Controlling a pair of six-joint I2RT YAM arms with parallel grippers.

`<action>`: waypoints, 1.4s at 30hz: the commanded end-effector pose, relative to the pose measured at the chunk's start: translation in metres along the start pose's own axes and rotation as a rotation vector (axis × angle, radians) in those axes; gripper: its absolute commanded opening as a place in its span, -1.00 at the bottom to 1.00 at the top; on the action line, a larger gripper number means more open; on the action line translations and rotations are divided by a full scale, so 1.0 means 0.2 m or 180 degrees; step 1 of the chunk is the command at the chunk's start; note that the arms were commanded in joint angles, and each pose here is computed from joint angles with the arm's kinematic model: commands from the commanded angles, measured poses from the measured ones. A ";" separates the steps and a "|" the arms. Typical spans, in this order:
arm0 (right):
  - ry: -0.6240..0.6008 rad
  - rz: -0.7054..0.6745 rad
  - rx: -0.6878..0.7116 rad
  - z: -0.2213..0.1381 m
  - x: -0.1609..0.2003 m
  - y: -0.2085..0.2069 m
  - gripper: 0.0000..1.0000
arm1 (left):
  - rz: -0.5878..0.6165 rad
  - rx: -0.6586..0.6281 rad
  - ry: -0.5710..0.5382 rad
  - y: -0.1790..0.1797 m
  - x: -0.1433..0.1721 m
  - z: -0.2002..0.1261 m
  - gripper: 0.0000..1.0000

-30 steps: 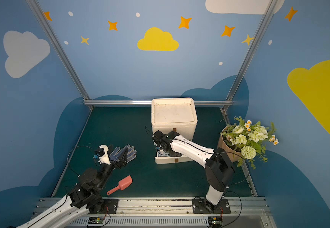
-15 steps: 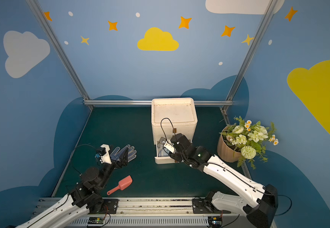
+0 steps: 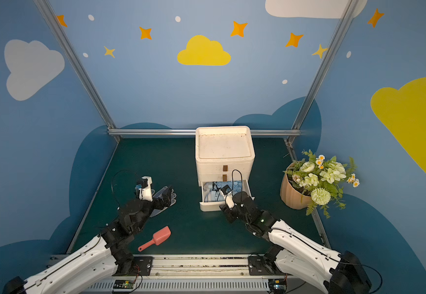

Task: Place the umbrella in the drawer by color
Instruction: Close the drawer in the storage box.

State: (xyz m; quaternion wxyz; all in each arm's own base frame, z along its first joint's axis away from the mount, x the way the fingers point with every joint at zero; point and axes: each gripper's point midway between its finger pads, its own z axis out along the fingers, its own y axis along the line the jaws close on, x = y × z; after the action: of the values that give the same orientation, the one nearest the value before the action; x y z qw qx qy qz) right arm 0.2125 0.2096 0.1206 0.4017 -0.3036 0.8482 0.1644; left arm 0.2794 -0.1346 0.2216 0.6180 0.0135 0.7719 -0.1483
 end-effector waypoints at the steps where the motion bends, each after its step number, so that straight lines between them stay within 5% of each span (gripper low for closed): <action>1: -0.0260 0.0361 0.0009 -0.02 -0.05 -0.01 0.02 | -0.0323 0.0238 0.0085 -0.09 -0.09 0.08 1.00; 7: -0.0237 0.0381 0.0150 -0.05 0.05 -0.06 -0.03 | -0.0461 0.0351 0.0265 -0.23 -0.25 0.33 1.00; 10: -0.0348 0.0492 0.0204 -0.06 0.08 -0.08 -0.04 | -0.0609 0.0073 0.0259 -0.22 -0.34 0.48 1.00; 15: -0.0662 0.0575 0.0199 -0.06 0.13 -0.10 -0.06 | -0.0584 0.0241 0.0348 -0.34 -0.45 0.70 1.00; 26: -0.1021 0.0626 0.0347 -0.12 0.16 -0.17 -0.14 | -0.0339 0.0296 0.0674 -0.50 -0.39 1.11 0.66; 35: -0.1064 0.0602 0.0309 -0.13 0.16 -0.16 -0.17 | 0.0365 -0.0883 0.0756 -0.46 -0.34 1.23 0.14; 42: -0.1044 0.0595 0.0277 -0.13 0.16 -0.15 -0.19 | 0.0794 -0.1268 0.0739 -0.56 -0.29 1.22 -0.14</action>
State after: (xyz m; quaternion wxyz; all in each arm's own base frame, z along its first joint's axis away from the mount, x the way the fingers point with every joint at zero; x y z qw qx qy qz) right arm 0.2000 0.1598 0.1054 0.5211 -0.1762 0.8094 0.2057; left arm 0.5167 -0.2843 0.2780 0.5572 -0.0290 0.8292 0.0340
